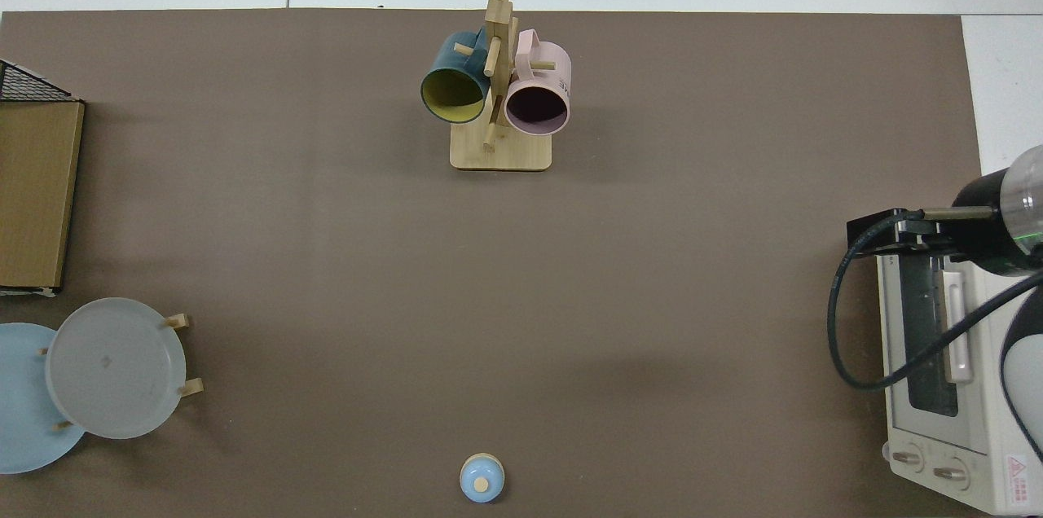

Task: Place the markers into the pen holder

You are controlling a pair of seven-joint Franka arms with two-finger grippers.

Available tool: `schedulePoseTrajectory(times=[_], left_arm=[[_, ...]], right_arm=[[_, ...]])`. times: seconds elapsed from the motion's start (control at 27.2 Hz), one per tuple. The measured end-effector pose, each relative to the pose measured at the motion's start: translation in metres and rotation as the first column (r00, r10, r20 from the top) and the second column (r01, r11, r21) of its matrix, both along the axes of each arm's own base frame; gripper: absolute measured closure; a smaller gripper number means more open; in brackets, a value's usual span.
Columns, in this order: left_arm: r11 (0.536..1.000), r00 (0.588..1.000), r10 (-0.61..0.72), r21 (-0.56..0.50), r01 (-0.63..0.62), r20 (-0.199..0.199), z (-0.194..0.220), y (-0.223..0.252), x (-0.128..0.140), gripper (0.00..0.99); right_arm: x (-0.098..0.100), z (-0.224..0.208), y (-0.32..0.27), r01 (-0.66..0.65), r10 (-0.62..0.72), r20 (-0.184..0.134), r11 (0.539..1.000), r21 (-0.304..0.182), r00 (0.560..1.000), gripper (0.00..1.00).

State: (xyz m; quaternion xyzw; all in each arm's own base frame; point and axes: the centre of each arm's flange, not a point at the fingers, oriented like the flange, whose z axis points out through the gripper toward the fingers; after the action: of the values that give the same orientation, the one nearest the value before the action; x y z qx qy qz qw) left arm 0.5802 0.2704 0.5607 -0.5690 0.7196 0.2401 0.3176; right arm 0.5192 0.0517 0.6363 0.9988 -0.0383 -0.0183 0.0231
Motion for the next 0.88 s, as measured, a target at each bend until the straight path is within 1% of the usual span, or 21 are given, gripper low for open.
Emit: schedulePoseTrajectory(times=[0.22, 0.33, 0.37, 0.44, 0.48, 0.59, 0.62, 0.66, 0.73, 0.81, 0.84, 0.88], left_arm=[[0.995, 0.998, 0.044, -0.093, -0.041, 0.039, 0.050, -0.043, -0.001, 0.423], [0.980, 0.995, 0.065, -0.193, -0.051, 0.069, 0.075, -0.070, -0.010, 0.410], [0.970, 0.994, 0.077, -0.236, -0.058, 0.074, 0.081, -0.077, -0.015, 0.392], [0.947, 0.992, 0.107, -0.312, -0.081, 0.067, 0.088, -0.087, -0.024, 0.374], [0.934, 0.990, 0.127, -0.343, -0.098, 0.064, 0.091, -0.090, -0.028, 0.352], [0.889, 0.973, 0.227, -0.418, -0.186, 0.049, 0.094, -0.103, -0.038, 0.344], [0.871, 0.963, 0.267, -0.437, -0.222, 0.043, 0.094, -0.109, -0.040, 0.313], [0.851, 0.951, 0.309, -0.458, -0.259, 0.036, 0.094, -0.115, -0.042, 0.225], [0.803, 0.923, 0.383, -0.503, -0.320, 0.024, 0.094, -0.131, -0.045, 0.189], [0.754, 0.897, 0.442, -0.546, -0.364, 0.012, 0.094, -0.148, -0.046, 0.181], [0.730, 0.883, 0.469, -0.566, -0.384, 0.007, 0.094, -0.156, -0.047, 0.163], [0.702, 0.865, 0.501, -0.584, -0.407, -0.002, 0.094, -0.165, -0.047, 0.123]], right_arm=[[0.000, 0.000, 0.000, 0.000, 0.000, 0.000, 1.000, 0.000, 1.000, 0.00], [0.000, 0.000, 0.000, 0.000, 0.000, 0.000, 1.000, 0.000, 1.000, 0.00], [0.000, 0.000, 0.000, 0.000, 0.000, 0.000, 1.000, 0.000, 1.000, 0.00], [0.000, 0.000, 0.000, 0.000, 0.000, 0.000, 1.000, 0.000, 1.000, 0.00], [0.000, 0.000, 0.000, 0.000, 0.000, 0.000, 1.000, 0.000, 1.000, 0.00], [0.000, 0.000, 0.000, 0.000, 0.000, 0.000, 1.000, 0.000, 1.000, 0.01], [0.000, 0.000, 0.000, 0.000, 0.000, 0.000, 1.000, 0.000, 1.000, 0.01], [0.000, 0.000, 0.000, 0.000, 0.000, 0.000, 1.000, 0.000, 1.000, 0.01], [0.000, 0.000, 0.000, 0.000, 0.000, 0.000, 1.000, 0.000, 1.000, 0.00], [0.000, 0.000, 0.000, 0.000, 0.000, 0.000, 1.000, 0.000, 1.000, 0.00], [0.000, 0.000, 0.000, 0.000, 0.000, 0.000, 1.000, 0.000, 1.000, 0.00], [0.000, 0.000, 0.000, 0.000, 0.000, 0.000, 1.000, 0.000, 1.000, 0.00]])
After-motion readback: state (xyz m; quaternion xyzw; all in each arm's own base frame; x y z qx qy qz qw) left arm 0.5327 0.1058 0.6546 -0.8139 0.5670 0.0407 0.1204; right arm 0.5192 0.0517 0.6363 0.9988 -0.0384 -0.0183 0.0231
